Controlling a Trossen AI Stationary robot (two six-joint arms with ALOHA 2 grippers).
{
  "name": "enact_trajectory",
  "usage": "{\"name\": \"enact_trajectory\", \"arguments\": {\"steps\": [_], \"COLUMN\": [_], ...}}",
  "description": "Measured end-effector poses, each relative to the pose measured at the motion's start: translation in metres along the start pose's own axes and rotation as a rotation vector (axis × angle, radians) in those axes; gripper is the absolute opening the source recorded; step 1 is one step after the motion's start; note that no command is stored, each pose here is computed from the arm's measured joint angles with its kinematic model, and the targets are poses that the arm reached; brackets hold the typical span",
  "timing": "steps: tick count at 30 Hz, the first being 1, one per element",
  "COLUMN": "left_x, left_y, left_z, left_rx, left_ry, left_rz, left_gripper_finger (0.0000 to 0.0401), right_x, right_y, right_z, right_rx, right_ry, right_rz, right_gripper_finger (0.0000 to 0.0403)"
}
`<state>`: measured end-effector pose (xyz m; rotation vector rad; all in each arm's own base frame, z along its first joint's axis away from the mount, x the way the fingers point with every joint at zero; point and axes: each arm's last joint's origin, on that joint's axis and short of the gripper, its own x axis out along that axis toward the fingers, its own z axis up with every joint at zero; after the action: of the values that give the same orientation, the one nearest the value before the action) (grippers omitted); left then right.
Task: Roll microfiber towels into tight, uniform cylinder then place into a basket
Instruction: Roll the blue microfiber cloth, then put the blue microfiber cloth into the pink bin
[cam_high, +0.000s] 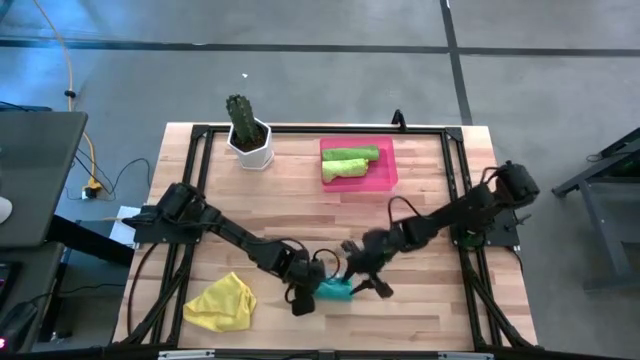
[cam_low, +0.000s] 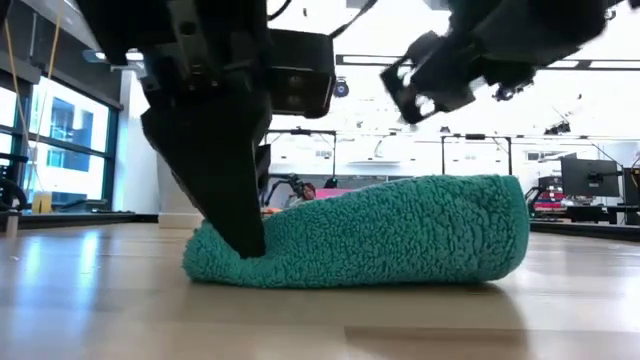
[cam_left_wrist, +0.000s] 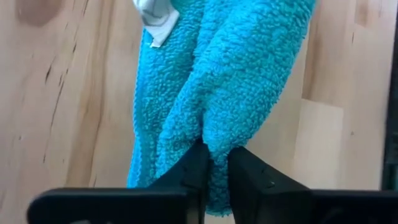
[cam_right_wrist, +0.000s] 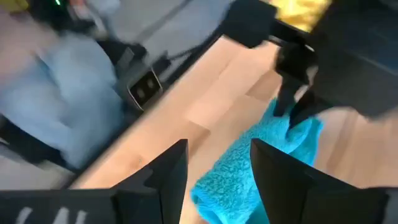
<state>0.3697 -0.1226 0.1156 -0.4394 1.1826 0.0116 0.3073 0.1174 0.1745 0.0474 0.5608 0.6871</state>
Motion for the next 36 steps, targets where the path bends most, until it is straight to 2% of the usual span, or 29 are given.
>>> {"name": "enact_trajectory", "arguments": {"steps": [3,5,8,11,15,20,26,28,32,36], "left_x": [0.0,-0.001,-0.001,-0.001,-0.002,-0.002,-0.002,-0.002,-0.002,-0.002], "left_y": [0.005,0.009,0.014,0.02,0.025,0.031,0.031,0.031,0.031,0.031], "left_z": [0.004,0.007,0.01,0.014,0.018,0.021,0.021,0.021,0.021,0.022], "left_rx": [-0.049,-0.071,-0.094,-0.136,-0.189,-0.238,-0.253,-0.253,-0.253,-0.253], "left_ry": [0.019,0.033,0.046,0.06,0.065,0.075,0.07,0.07,0.067,0.062], "left_rz": [-0.038,-0.06,-0.081,-0.101,-0.11,-0.136,-0.131,-0.131,-0.128,-0.126], "left_gripper_finger": [0.0022,0.0018,0.0017,0.0016,0.0016,0.0015,0.0015,0.0015,0.0016,0.0024], "right_x": [0.009,0.013,0.016,0.018,0.024,0.04,0.049,0.05,0.052,0.055], "right_y": [0.023,0.036,0.052,0.065,0.074,0.07,0.061,0.06,0.056,0.05], "right_z": [-0.004,-0.01,-0.014,-0.015,-0.019,-0.037,-0.052,-0.053,-0.055,-0.061], "right_rx": [-0.201,-0.284,-0.338,-0.378,-0.397,-0.403,-0.447,-0.448,-0.398,-0.241], "right_ry": [0.048,0.103,0.141,0.127,0.126,0.187,0.257,0.263,0.263,0.254], "right_rz": [-0.107,-0.2,-0.33,-0.348,-0.33,-0.34,-0.52,-0.533,-0.502,-0.445], "right_gripper_finger": [0.0158,0.0153,0.0145,0.014,0.0137,0.0137,0.0137,0.0137,0.0138,0.0145]}}
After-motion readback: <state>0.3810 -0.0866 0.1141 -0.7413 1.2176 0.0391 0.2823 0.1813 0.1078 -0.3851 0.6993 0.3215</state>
